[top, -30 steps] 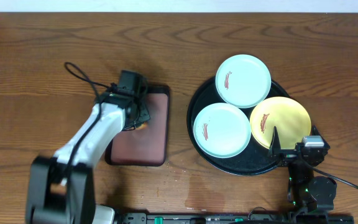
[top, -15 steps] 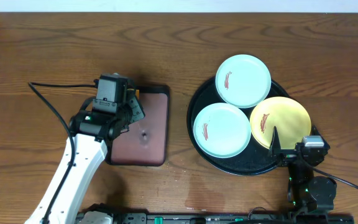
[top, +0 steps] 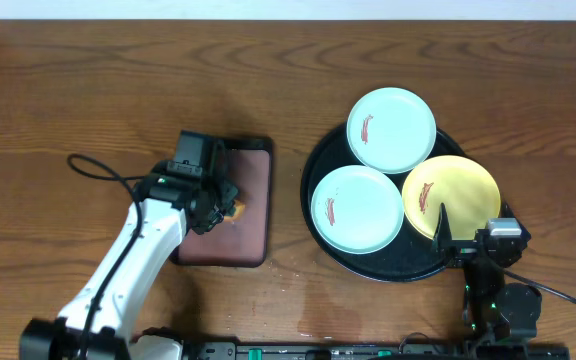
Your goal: Clean dirty plates on tray and stack at the side
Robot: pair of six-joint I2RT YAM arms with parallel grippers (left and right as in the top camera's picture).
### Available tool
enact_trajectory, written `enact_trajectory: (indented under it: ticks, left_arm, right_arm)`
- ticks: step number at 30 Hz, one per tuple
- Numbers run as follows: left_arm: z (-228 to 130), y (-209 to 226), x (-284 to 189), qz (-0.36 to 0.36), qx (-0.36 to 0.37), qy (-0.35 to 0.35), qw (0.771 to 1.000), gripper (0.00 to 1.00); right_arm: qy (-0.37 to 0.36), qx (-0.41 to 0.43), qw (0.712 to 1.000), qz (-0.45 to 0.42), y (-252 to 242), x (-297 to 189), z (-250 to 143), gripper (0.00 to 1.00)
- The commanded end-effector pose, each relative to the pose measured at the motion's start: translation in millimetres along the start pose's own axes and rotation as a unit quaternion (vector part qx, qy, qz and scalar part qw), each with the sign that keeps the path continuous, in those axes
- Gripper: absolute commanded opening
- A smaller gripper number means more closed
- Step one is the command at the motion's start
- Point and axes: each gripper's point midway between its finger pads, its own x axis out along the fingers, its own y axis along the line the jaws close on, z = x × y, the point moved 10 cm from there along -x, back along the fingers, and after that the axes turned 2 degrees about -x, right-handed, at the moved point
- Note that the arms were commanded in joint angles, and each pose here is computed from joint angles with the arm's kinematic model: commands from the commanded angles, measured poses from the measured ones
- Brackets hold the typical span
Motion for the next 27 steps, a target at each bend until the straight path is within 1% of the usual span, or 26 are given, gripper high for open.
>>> enact_trajectory:
  ticks: [1,3,7,12,17,20,23,27]
  left_arm:
    - [-6.4,-10.5,-22.7,-0.069,-0.019,0.038,0.997,0.08]
    - [-9.7,-12.0,-30.9,-0.091,-0.029,0.05,0.994,0.08]
    - [-14.8,-13.5,-47.0,-0.123,-0.097,0.07,0.985,0.08]
    - [-20.5,-13.9,-63.9,-0.152,-0.177,0.097,0.968,0.08]
    - [-24.6,-13.5,-76.0,-0.17,-0.238,0.118,0.949,0.08]
    - [-23.7,-11.9,-81.9,-0.175,-0.289,0.122,0.933,0.09]
    - [-15.1,-7.7,-84.9,-0.176,-0.359,0.121,0.909,0.08]
    - [-1.3,-1.6,-86.5,-0.182,-0.393,0.112,0.894,0.08]
  right_arm:
    - [0.001,-0.004,1.0,-0.005,-0.9,0.1,-1.4,0.99]
    - [0.001,-0.004,1.0,-0.005,-0.9,0.1,-1.4,0.99]
    - [0.001,-0.004,1.0,-0.005,-0.9,0.1,-1.4,0.99]
    - [0.001,-0.004,1.0,-0.005,-0.9,0.1,-1.4,0.99]
    - [0.001,-0.004,1.0,-0.005,-0.9,0.1,-1.4,0.99]
    - [0.001,-0.004,1.0,-0.005,-0.9,0.1,-1.4,0.99]
    - [0.001,-0.004,1.0,-0.005,-0.9,0.1,-1.4,0.99]
    - [0.001,-0.004,1.0,-0.005,-0.9,0.1,-1.4,0.99]
